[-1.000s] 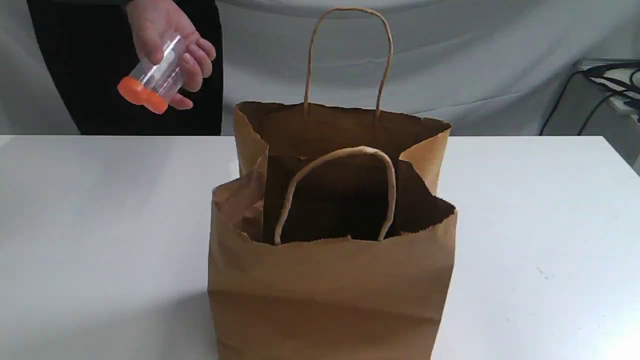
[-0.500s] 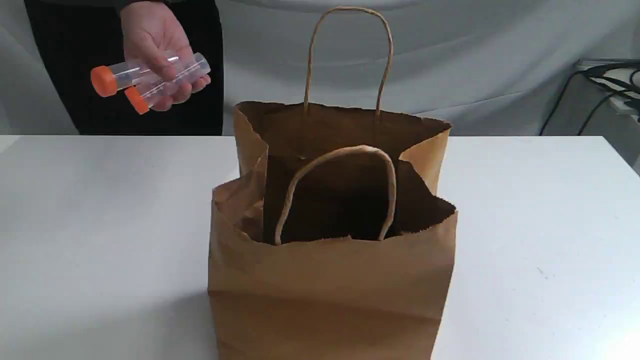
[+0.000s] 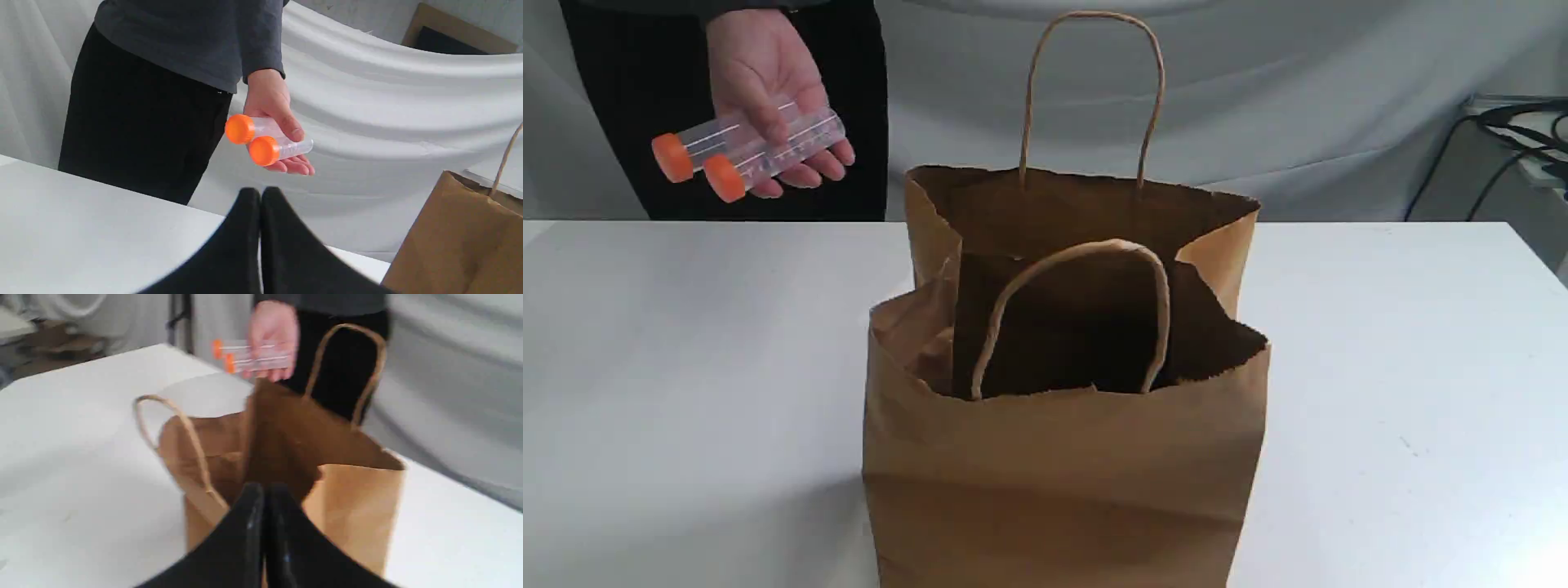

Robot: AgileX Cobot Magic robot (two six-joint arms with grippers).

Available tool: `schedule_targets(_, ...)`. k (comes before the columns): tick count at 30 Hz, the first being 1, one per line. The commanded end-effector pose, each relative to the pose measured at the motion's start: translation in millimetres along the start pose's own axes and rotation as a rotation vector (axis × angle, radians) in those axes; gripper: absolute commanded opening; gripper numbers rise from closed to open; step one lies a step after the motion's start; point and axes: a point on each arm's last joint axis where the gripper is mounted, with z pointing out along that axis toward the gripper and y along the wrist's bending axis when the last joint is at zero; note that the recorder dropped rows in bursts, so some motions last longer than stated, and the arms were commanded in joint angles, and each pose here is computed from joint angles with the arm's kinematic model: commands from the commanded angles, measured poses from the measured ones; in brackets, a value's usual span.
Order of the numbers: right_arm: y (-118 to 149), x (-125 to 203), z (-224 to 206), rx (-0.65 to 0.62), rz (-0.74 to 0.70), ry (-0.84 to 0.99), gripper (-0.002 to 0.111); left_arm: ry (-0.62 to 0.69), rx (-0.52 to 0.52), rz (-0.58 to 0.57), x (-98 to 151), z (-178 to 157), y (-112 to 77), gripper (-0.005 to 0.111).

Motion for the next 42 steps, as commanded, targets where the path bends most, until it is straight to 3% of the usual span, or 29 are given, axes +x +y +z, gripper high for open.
schedule_targets(1, -9, -12, 11, -0.122, 0.01, 0.065, 0.0, 0.0, -0.003, -0.013, 1, 0, 0.6, 0.0)
schedule_targets(5, -21, -21, 23, -0.195, 0.07, 0.08, 0.005, 0.0, -0.003, -0.013, 1, 0, 0.6, 0.0)
schedule_targets(11, -32, -21, 42, -0.281, 0.147, 0.078, 0.049, 0.0, -0.003, -0.013, 1, 0, 0.6, 0.0)
schedule_targets(14, -30, -20, 52, -0.317, 0.08, 0.078, 0.057, 0.0, -0.003, -0.013, 1, 0, 0.6, 0.0)
schedule_targets(25, -18, -12, 103, -0.288, -0.153, 0.153, 0.056, 0.0, -0.003, -0.013, 1, 0, 0.6, 0.0)
schedule_targets(35, -19, -10, 126, -0.241, -0.152, 0.145, 0.054, 0.0, -0.003, -0.013, 1, 0, 0.6, 0.0)
schedule_targets(38, -18, -7, 129, -0.262, -0.136, 0.163, 0.04, 0.0, -0.003, -0.013, 1, 0, 0.6, 0.0)
schedule_targets(42, -16, -6, 128, -0.284, -0.137, 0.175, 0.002, 0.0, -0.003, -0.013, 1, 0, 0.6, 0.0)
